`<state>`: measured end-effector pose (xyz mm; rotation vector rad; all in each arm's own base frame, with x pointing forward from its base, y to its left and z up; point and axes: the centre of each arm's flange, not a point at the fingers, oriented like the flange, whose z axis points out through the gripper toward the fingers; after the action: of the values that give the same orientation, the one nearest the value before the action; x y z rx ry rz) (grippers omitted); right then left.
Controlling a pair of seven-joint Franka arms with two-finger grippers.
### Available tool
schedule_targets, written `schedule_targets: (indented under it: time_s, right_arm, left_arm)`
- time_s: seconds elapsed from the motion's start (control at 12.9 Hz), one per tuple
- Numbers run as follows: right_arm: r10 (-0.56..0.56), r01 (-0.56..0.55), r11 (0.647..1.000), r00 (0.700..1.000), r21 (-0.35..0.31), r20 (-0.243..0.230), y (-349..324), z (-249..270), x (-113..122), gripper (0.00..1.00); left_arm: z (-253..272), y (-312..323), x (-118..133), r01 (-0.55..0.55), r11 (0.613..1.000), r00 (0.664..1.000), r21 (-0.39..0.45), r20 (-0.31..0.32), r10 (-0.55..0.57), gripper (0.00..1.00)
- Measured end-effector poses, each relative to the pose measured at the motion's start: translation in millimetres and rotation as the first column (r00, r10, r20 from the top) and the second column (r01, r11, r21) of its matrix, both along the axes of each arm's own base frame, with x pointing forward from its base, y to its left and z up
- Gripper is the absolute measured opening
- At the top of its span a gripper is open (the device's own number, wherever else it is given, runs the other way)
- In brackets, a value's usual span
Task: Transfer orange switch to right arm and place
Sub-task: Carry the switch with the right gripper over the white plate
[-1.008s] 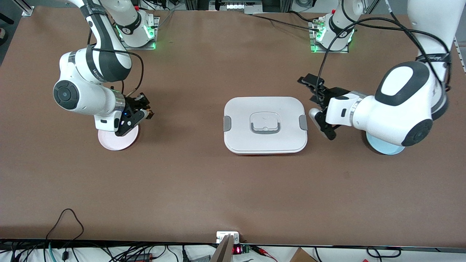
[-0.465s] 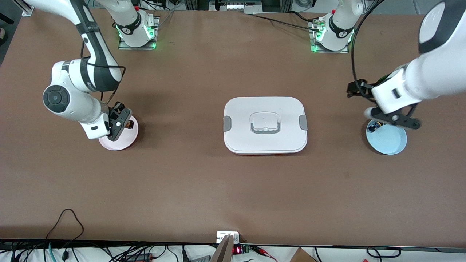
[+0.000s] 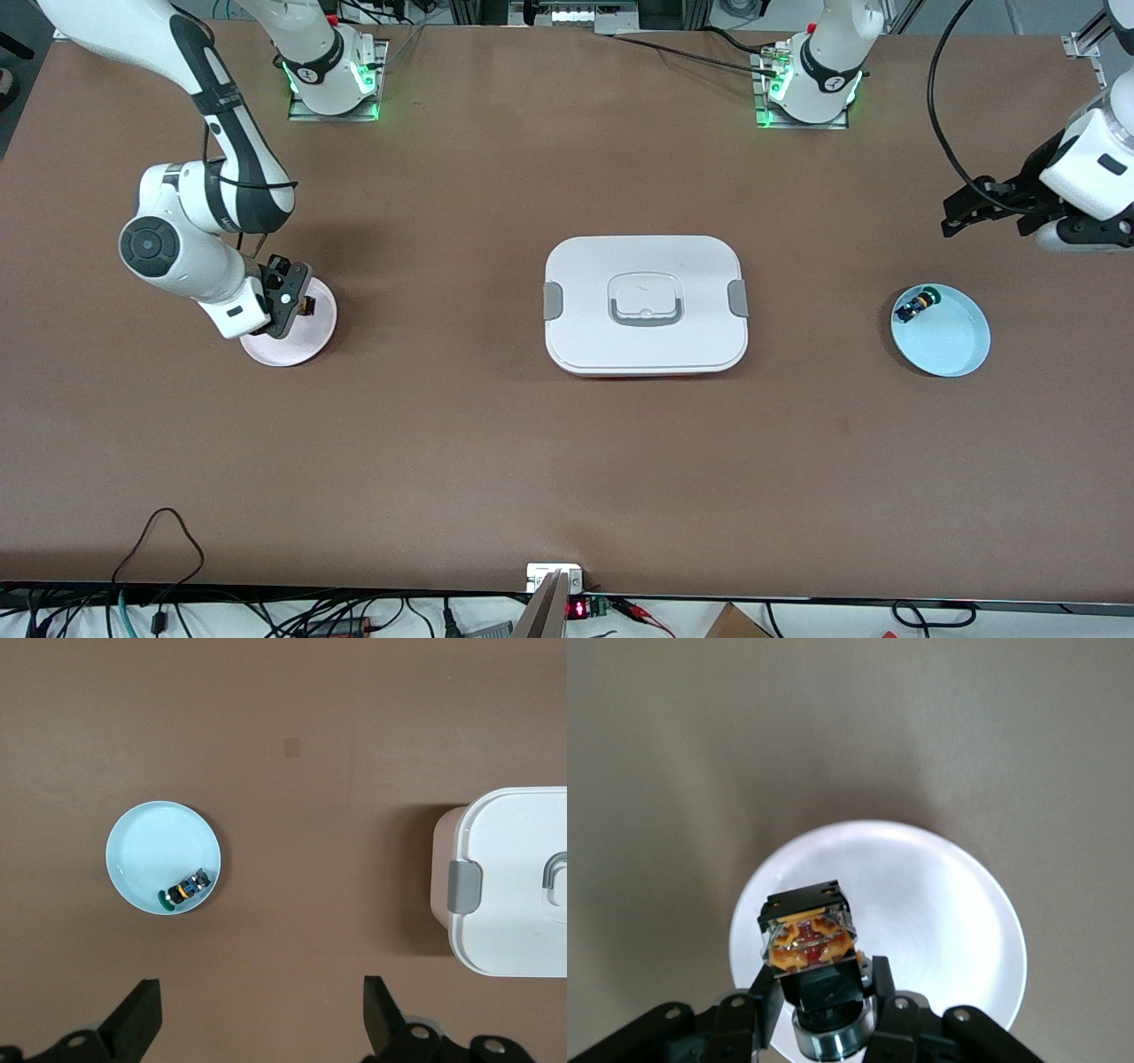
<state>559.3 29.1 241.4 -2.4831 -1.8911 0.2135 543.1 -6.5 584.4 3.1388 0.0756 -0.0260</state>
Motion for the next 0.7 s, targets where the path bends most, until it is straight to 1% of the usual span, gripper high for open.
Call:
schedule_targets:
  time_s: [0.16,0.31,0.7]
  right_arm:
    - [0.033,-0.033,0.999,0.999,-0.014,0.017,-4,-12,-1,0.44]
    - [0.065,-0.064,0.998,0.997,-0.014,0.036,-9,-22,0,0.44]
    - [0.110,-0.111,0.994,0.992,0.005,0.062,-18,-47,3,0.44]
  left_arm:
    - [-1,-10,-5,0.000,1.000,1.000,0.002,-0.023,0.000,1.00]
    - [-2,-24,-7,-0.006,1.000,0.999,0.007,-0.036,0.006,1.00]
    - [3,-15,-7,-0.028,1.000,0.999,0.009,-0.028,0.028,1.00]
